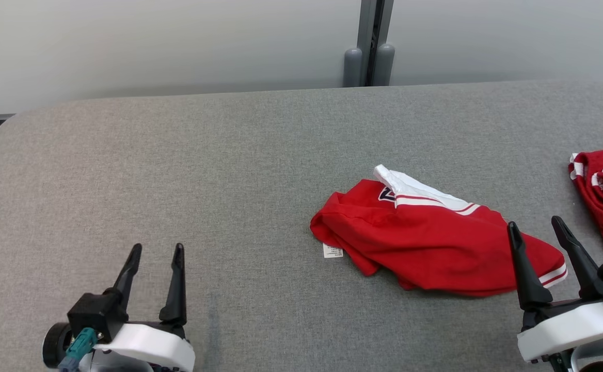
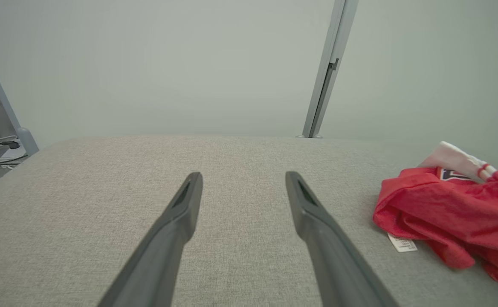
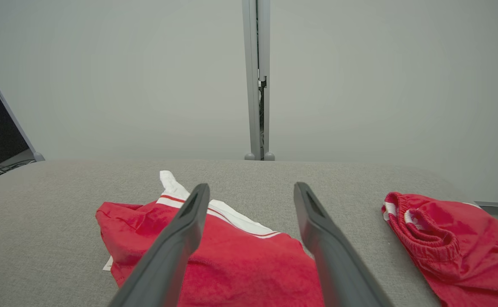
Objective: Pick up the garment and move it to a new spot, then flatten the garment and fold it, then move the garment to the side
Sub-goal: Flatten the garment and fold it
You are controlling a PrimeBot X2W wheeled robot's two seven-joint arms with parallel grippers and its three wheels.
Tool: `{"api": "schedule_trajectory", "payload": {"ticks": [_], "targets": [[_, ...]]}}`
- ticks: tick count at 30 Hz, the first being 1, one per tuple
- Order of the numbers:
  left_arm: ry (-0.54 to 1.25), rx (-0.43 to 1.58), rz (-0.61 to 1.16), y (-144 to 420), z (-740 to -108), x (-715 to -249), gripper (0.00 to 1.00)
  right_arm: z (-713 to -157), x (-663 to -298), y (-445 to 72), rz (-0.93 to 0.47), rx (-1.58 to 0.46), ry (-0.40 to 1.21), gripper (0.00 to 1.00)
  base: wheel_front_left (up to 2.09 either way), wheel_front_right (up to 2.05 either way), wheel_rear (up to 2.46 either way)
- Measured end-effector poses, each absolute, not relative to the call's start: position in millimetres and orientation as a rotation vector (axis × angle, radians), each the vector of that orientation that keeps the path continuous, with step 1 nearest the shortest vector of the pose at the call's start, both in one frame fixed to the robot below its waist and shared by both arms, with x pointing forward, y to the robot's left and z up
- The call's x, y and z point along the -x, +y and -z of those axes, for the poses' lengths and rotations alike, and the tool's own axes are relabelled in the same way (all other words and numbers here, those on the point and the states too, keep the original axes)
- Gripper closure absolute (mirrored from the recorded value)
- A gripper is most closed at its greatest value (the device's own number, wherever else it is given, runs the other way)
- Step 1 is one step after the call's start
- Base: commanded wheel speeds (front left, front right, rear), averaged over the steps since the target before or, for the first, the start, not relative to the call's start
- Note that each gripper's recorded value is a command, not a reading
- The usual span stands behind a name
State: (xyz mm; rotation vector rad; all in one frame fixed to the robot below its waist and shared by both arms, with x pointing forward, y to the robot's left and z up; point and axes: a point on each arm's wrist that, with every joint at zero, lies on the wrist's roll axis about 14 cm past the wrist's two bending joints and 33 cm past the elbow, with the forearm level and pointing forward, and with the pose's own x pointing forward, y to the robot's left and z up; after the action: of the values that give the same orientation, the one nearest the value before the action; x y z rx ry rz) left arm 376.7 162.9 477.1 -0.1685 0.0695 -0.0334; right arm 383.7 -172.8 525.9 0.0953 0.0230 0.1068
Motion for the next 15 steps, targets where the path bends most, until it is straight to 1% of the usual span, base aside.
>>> {"api": "schedule_trajectory", "payload": {"ticks": [3,7,12,15], "targets": [[0.076,0.185,0.093,146,-479,-385,0.0,-522,-386,-172,-0.109,-0.099,0.034,0.0,0.0,0.0,0.0],[0.094,0.212,0.23,108,-484,-402,0.0,-518,-394,-169,-0.12,-0.098,0.043,0.0,0.0,0.0,0.0],[0.221,0.234,0.415,52,-463,-416,0.0,-510,-403,-167,-0.131,-0.094,0.063,0.0,0.0,0.0,0.0],[0.318,0.241,0.474,32,-439,-421,0.0,-508,-408,-169,-0.129,-0.091,0.063,0.0,0.0,0.0,0.0]]}}
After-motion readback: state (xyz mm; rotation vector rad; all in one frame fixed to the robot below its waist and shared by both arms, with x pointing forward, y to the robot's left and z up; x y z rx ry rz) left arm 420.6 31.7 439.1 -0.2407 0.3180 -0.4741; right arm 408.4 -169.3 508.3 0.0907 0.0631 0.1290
